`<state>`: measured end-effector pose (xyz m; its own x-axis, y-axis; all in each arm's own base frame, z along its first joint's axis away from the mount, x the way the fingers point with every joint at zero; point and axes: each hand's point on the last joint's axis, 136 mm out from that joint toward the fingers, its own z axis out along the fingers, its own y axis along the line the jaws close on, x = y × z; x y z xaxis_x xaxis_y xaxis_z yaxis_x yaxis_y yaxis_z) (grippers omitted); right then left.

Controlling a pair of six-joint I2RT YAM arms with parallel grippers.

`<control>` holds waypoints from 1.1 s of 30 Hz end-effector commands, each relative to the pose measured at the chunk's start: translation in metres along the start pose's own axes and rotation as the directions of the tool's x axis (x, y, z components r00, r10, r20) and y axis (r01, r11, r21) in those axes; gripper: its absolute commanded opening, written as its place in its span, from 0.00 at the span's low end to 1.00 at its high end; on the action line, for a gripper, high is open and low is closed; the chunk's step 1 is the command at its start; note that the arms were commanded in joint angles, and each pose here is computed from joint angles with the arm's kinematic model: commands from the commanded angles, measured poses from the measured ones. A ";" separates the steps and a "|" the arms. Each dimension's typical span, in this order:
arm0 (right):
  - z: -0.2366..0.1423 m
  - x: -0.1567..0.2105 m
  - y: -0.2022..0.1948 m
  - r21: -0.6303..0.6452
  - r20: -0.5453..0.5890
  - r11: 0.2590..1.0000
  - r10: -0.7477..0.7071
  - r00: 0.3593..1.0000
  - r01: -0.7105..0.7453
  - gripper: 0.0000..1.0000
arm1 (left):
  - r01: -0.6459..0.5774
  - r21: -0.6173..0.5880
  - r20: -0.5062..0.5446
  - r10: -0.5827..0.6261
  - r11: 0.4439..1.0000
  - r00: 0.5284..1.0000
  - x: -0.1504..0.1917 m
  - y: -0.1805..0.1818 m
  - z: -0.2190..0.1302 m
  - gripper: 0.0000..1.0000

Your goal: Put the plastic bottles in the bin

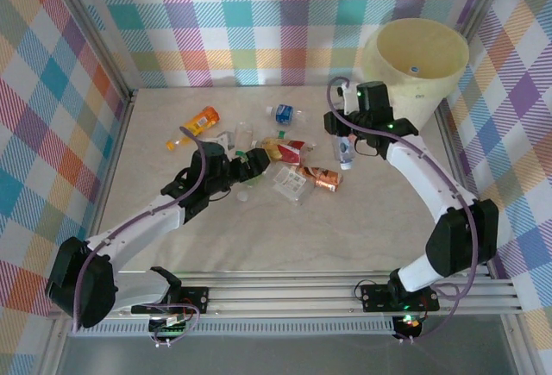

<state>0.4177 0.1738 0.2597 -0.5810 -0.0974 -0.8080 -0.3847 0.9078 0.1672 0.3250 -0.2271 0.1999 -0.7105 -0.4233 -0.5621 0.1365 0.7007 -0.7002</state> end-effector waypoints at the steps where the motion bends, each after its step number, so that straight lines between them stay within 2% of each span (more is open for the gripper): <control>1: -0.028 -0.043 0.013 -0.064 0.174 0.998 0.022 0.985 -0.011 0.38 | 0.000 0.087 0.030 -0.003 0.996 1.000 -0.012 -0.029 0.002 1.00; 9: -0.073 -0.102 -0.002 -0.025 0.424 0.999 0.035 0.905 -0.027 0.37 | -0.011 0.103 0.008 0.010 0.995 1.000 -0.006 -0.041 0.012 1.00; 19: -0.109 -0.166 -0.041 0.010 0.602 0.995 0.075 0.795 -0.101 0.36 | -0.008 0.069 0.013 0.007 0.998 1.000 -0.004 -0.036 0.010 1.00; 28: -0.121 -0.226 -0.109 0.120 0.693 0.973 0.059 0.719 -0.197 0.37 | -0.008 0.050 0.017 0.007 0.999 1.000 -0.004 -0.031 0.010 1.00; 33: -0.130 -0.247 -0.156 0.242 0.754 0.922 0.017 0.657 -0.301 0.37 | -0.011 0.037 0.015 0.011 0.999 1.000 -0.002 -0.028 0.009 1.00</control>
<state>0.5236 0.0287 0.4834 0.0451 0.2553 -0.9658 -0.1023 0.9629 0.2498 0.3290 -0.2501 0.2053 -0.7154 -0.4129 -0.5637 0.1593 0.6891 -0.7069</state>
